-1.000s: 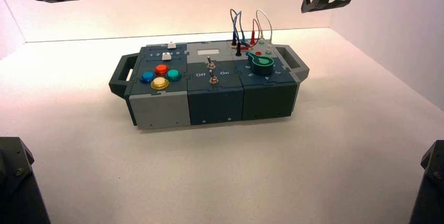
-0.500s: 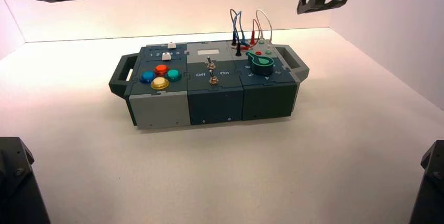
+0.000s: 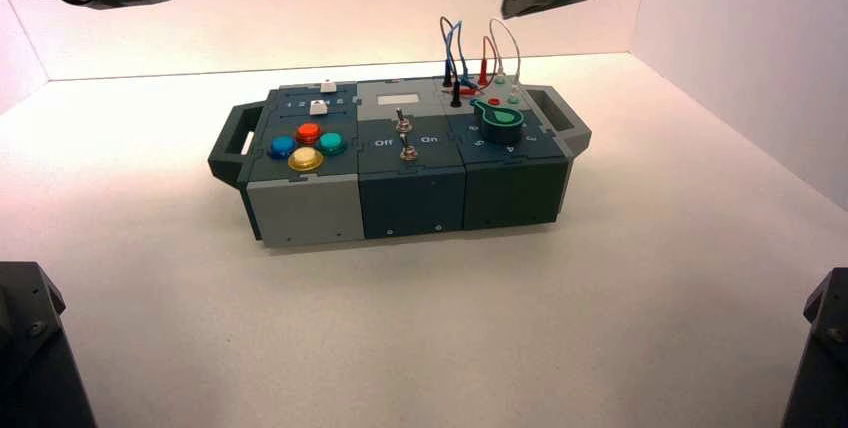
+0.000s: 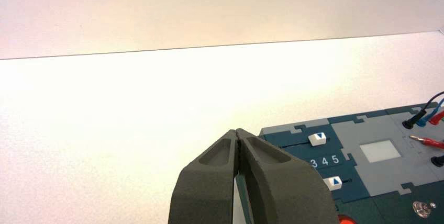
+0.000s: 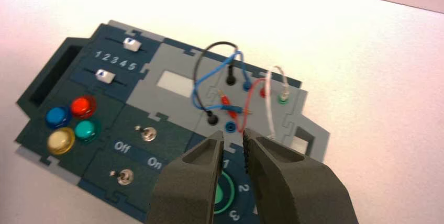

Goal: Push the green button with the right gripper.

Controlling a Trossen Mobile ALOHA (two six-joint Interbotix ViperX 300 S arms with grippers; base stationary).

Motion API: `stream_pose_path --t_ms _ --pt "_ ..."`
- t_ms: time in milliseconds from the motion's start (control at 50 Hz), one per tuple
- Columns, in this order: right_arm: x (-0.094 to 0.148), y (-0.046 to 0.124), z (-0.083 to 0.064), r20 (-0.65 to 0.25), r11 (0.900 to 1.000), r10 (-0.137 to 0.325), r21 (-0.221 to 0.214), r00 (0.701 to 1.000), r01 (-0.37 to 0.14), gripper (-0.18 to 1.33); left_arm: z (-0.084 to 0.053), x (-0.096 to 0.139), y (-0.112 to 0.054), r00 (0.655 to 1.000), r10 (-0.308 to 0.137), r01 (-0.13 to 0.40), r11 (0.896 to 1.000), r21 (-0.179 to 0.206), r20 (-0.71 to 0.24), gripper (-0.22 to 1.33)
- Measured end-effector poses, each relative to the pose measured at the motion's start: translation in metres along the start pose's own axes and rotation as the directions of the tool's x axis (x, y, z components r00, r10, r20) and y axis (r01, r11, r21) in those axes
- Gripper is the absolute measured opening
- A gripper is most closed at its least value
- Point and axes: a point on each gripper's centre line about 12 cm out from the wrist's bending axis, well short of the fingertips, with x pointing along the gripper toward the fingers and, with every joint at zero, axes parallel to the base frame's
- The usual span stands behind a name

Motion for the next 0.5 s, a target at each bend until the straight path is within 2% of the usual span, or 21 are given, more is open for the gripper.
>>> stream_pose_path --t_ms 220,340,500 --pt "0.0 0.01 -0.003 -0.022 0.9995 0.024 -0.018 0.999 -0.025 0.47 0.001 0.0 0.0 1.0 0.0 0.0 1.0 -0.002 0.001 -0.17" --pt "0.0 0.028 -0.001 -0.02 0.9963 0.066 -0.055 0.998 -0.067 0.46 0.001 0.0 0.0 1.0 0.0 0.0 1.0 -0.002 0.001 -0.17" --pt "0.011 0.058 -0.003 -0.06 0.985 0.124 -0.113 0.991 -0.13 0.44 0.001 0.0 0.0 1.0 0.0 0.0 1.0 -0.001 0.001 -0.17"
